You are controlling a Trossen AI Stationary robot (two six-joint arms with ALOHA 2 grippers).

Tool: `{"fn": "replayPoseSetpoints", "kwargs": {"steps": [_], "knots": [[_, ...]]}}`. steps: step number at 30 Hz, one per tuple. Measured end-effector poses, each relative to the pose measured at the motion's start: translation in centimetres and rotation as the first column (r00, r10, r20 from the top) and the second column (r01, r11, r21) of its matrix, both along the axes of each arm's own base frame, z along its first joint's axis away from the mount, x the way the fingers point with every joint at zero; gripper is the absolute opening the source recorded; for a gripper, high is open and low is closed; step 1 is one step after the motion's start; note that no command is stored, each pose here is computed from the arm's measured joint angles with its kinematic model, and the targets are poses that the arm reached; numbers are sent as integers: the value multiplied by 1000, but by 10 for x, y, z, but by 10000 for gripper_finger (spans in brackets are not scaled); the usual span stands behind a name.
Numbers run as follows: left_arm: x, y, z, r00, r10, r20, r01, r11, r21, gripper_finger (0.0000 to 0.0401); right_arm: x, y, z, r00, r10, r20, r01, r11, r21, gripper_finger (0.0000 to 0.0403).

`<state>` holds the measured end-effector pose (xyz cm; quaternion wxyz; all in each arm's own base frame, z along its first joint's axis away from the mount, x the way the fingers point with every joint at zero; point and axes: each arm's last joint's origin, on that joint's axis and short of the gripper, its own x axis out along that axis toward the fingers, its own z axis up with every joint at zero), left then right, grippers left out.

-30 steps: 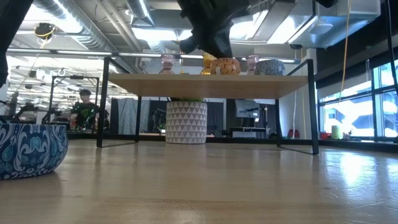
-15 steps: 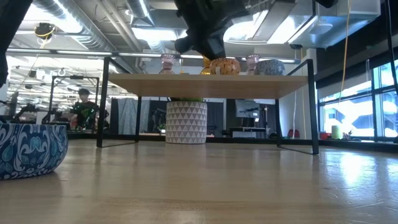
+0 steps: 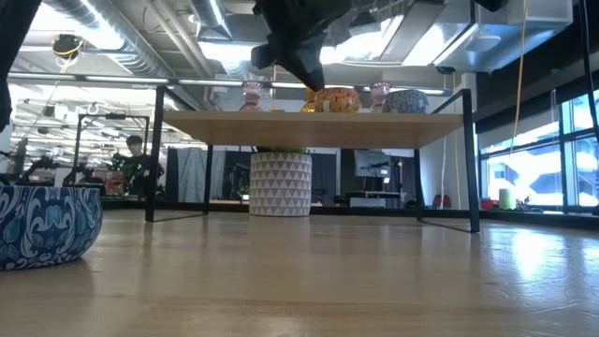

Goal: Pick & Place candle stick holders
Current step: Adjust the orange candle on the shelf

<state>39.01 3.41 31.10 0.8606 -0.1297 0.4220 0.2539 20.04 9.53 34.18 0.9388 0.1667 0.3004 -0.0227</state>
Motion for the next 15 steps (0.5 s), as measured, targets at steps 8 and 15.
{"fn": "replayPoseSetpoints", "kwargs": {"steps": [8, 15], "knots": [[-1, -3, 3, 1000, -18, 12, 18, 1000, -17, 2, 0, 0, 0, 1000, 0, 1, 0, 1000, 1, 0], [-1, -3, 3, 1000, -26, 13, 26, 999, -26, 2, 0, 0, 0, 1000, 0, 1, 0, 1000, 0, 0]]}}
